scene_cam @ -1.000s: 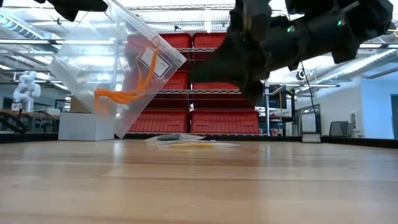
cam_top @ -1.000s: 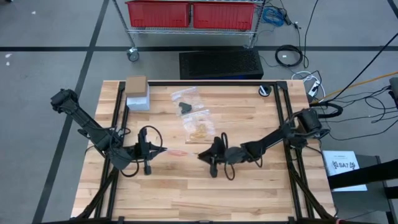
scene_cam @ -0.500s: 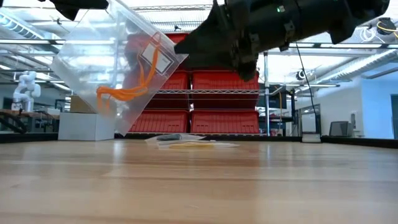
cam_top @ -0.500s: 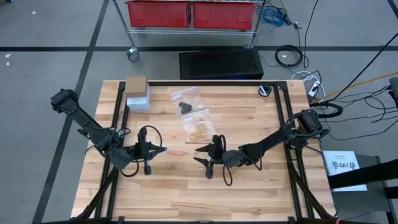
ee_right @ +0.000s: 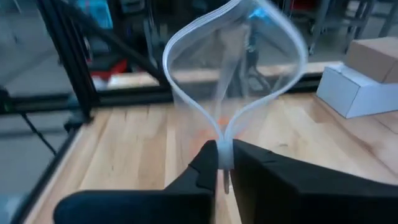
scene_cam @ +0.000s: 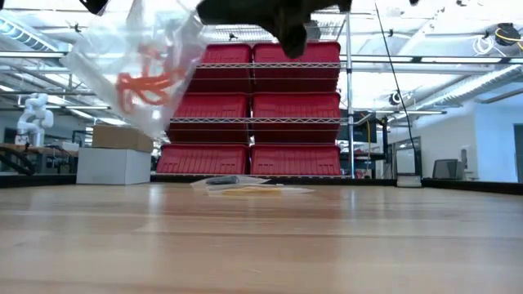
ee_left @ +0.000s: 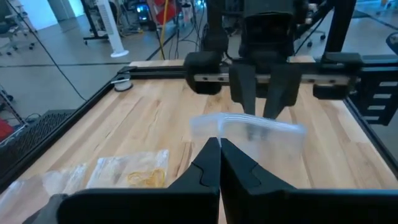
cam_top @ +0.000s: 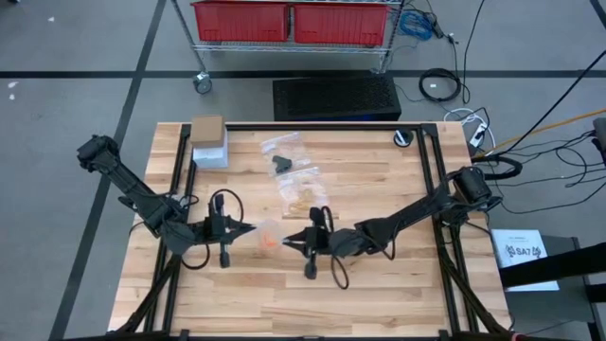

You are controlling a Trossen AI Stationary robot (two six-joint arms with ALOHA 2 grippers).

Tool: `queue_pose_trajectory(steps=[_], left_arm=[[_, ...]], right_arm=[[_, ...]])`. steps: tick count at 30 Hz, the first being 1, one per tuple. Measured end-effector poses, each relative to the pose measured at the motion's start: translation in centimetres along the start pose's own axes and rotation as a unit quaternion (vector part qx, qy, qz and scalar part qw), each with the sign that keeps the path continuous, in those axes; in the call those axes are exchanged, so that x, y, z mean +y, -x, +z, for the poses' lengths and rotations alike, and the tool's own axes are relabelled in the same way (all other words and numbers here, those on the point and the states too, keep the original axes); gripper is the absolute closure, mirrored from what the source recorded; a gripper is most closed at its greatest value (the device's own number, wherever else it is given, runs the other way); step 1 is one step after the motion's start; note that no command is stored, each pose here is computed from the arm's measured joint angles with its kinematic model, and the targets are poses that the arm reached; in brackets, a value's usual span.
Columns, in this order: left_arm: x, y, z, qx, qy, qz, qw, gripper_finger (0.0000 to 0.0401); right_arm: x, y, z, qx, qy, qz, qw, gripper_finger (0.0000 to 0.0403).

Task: Sort rubber bands
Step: Close the transparent zip bag

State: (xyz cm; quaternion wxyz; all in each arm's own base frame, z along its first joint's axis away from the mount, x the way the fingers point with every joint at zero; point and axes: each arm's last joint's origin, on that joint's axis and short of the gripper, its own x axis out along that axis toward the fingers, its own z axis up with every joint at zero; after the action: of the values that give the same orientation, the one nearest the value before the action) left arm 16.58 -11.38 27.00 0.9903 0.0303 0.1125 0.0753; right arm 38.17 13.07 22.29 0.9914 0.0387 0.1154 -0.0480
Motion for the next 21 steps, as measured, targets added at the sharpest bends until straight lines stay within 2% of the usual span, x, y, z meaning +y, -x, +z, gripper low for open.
queue_pose_trajectory(steps=[5, 10, 15, 21], left_arm=[[-0.1, -0.1, 0.0, -0.002, 0.002, -0.001, 1.0, 0.0401], [-0.6, -0.6, -0.5, 0.011, -0.001, 0.002, 1.0, 0.0397], [-0.7, -0.9, -0.9, 0.017, 0.005, 0.014, 1.0, 0.0365], [-0.6, -0.9, -0.8, 0.011, 0.002, 0.043, 0.999, 0.0315]], right_arm=[[0.6, -0.4, 2.4, 0.049, 0.021, -0.015, 0.998, 0.0399], [0.6, -0.2, 2.6, 0.093, 0.036, -0.024, 0.995, 0.04], [0.9, 1.0, 1.7, 0.18, 0.03, -0.04, 0.982, 0.0401], [1.5, 4.5, 3.3, 0.237, 0.012, -0.049, 0.97, 0.0402]])
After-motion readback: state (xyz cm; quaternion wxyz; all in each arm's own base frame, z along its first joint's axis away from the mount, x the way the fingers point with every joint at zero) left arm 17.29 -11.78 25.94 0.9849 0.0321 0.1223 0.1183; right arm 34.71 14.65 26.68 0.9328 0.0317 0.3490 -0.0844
